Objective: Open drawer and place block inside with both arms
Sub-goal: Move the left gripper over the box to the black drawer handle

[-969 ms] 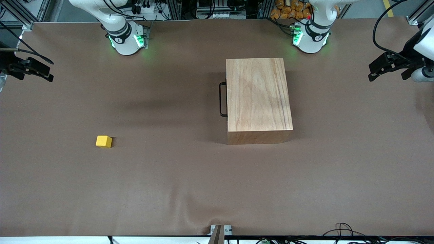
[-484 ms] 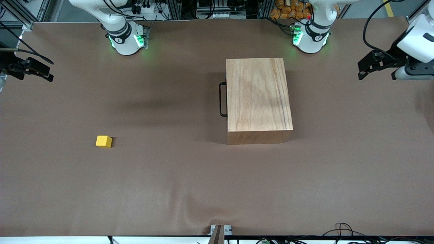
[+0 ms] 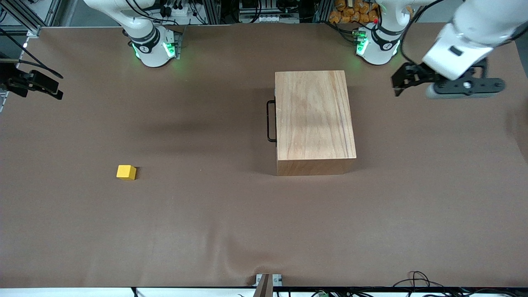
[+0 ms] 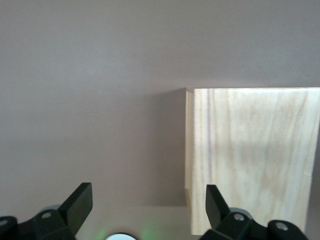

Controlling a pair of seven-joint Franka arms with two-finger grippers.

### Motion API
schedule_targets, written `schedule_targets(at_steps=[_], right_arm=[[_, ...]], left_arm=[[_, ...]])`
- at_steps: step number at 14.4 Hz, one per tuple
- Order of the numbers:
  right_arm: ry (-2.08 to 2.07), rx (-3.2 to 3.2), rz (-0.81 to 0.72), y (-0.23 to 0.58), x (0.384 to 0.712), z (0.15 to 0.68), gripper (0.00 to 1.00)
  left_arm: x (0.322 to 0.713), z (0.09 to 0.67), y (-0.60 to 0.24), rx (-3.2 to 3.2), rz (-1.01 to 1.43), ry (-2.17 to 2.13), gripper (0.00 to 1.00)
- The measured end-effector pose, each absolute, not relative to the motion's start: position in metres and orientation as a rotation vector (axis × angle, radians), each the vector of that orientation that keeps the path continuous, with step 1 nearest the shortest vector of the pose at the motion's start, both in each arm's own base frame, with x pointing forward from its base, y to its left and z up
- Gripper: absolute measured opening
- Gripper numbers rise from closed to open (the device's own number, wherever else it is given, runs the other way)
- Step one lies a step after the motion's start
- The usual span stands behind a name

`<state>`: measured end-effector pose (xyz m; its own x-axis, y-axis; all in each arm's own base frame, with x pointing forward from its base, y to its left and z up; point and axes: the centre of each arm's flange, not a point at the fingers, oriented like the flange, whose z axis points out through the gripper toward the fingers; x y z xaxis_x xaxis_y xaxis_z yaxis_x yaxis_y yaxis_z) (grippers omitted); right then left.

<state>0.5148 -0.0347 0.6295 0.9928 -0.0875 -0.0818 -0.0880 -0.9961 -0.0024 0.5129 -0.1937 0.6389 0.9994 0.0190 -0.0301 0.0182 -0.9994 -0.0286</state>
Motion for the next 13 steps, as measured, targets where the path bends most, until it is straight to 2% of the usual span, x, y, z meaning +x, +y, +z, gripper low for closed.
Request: schedule_targets(at_steps=[5,9,13], right_arm=[[0.129,-3.131,0.124,-0.032,0.515,0.629,1.00],[0.122,-3.131,0.129,-0.030,0.515,0.628,1.00],[0.122,-3.130,0.149,-0.029,0.515,0.624,1.00]], left_arm=[[0.516,0.603,-0.294,-3.072,0.073,-0.122,1.00],[0.503,0.555,-0.391,-3.016,0.078,-0.197,1.00],[0.497,0.518,-0.455,-2.998,0.060,-0.253,1.00]])
